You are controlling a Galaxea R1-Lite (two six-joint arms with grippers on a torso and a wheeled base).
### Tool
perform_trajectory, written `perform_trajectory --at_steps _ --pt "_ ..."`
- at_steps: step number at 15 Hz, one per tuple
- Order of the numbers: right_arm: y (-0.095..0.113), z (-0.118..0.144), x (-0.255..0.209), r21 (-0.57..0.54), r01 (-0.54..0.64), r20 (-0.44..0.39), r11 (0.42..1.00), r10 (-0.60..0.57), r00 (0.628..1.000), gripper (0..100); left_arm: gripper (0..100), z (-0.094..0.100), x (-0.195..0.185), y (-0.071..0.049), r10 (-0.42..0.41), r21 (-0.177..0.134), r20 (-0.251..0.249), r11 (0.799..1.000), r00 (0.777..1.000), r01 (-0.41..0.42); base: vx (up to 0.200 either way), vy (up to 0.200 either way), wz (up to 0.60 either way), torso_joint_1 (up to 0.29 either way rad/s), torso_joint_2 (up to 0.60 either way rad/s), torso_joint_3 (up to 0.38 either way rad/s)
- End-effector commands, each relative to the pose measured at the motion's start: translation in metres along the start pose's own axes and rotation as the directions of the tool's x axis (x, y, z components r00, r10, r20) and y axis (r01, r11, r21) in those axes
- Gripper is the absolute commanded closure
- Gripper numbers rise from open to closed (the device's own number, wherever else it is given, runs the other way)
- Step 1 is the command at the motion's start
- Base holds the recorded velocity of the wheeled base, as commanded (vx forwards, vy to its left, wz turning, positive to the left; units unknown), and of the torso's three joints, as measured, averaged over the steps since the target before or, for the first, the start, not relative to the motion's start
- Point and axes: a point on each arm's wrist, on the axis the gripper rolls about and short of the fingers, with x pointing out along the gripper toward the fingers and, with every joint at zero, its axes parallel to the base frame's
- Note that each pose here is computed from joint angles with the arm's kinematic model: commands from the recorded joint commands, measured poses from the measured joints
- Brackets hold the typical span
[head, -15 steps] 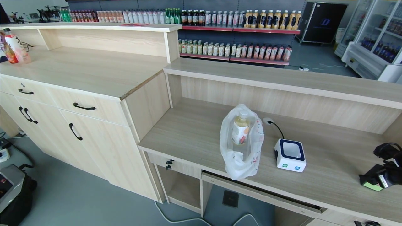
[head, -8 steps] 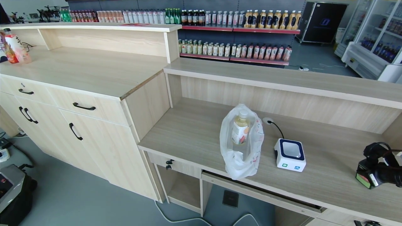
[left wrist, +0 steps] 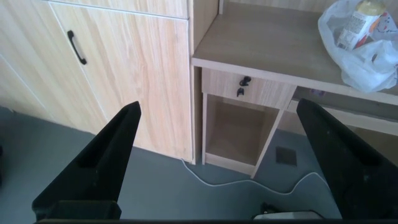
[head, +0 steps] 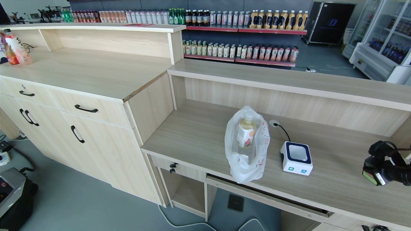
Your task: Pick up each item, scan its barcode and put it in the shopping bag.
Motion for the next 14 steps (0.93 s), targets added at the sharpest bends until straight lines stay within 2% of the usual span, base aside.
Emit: perform_trajectory --at_steps 1,3,4,5,6,8,9,10,11,12,13,14 --pt "-0.011 0.032 -0.054 -0.158 0.119 0.084 0.980 -0.107 0.991 100 0 0.000 0.000 0.000 0.000 0.000 0.000 1.000 1.000 0.000 0.000 0.000 0.00 0.000 0.00 0.000" --pt "-0.001 0.061 -0.122 -0.299 0.255 0.247 0.920 -0.184 0.951 100 0 0.000 0.000 0.000 0.000 0.000 0.000 1.000 1.000 0.000 0.000 0.000 0.00 0.000 0.00 0.000" --pt "0.004 0.084 -0.154 -0.398 0.303 0.394 0.866 -0.137 0.909 100 0 0.000 0.000 0.000 0.000 0.000 0.000 1.000 1.000 0.000 0.000 0.000 0.00 0.000 0.00 0.000" --pt "0.015 0.110 -0.176 -0.501 0.330 0.521 0.800 -0.026 0.853 100 0 0.000 0.000 0.000 0.000 0.000 0.000 1.000 1.000 0.000 0.000 0.000 0.00 0.000 0.00 0.000" --pt "0.028 0.136 -0.196 -0.591 0.415 0.629 0.692 0.073 0.774 100 0 0.000 0.000 0.000 0.000 0.000 0.000 1.000 1.000 0.000 0.000 0.000 0.00 0.000 0.00 0.000" --pt "0.066 0.165 -0.223 -0.641 0.639 0.756 0.426 0.206 0.621 100 0 0.000 0.000 0.000 0.000 0.000 0.000 1.000 1.000 0.000 0.000 0.000 0.00 0.000 0.00 0.000" --pt "0.084 0.174 -0.236 -0.591 0.754 0.806 0.288 0.256 0.534 100 0 0.000 0.000 0.000 0.000 0.000 0.000 1.000 1.000 0.000 0.000 0.000 0.00 0.000 0.00 0.000" --pt "0.103 0.183 -0.246 -0.510 0.841 0.839 0.180 0.321 0.440 100 0 0.000 0.000 0.000 0.000 0.000 0.000 1.000 1.000 0.000 0.000 0.000 0.00 0.000 0.00 0.000" --pt "0.127 0.193 -0.256 -0.397 0.913 0.850 0.094 0.413 0.327 100 0 0.000 0.000 0.000 0.000 -0.001 -0.002 1.000 1.000 0.000 0.000 0.000 0.00 0.000 0.00 0.000" --pt "0.150 0.202 -0.266 -0.263 0.964 0.838 0.032 0.503 0.212 100 0 0.000 0.000 0.000 0.000 0.000 0.000 1.000 1.000 0.000 0.000 0.000 0.00 0.000 0.00 0.000" --pt "0.167 0.209 -0.274 -0.141 0.990 0.814 -0.015 0.567 0.125 100 0 0.000 0.000 0.000 0.000 0.000 0.000 1.000 1.000 0.000 0.000 0.000 0.00 0.000 0.00 0.000" --pt "0.179 0.213 -0.279 -0.048 0.998 0.792 -0.041 0.607 0.063 100 0 0.000 0.000 0.000 0.000 0.000 0.000 1.000 1.000 0.000 0.000 0.000 0.00 0.000 0.00 0.000"
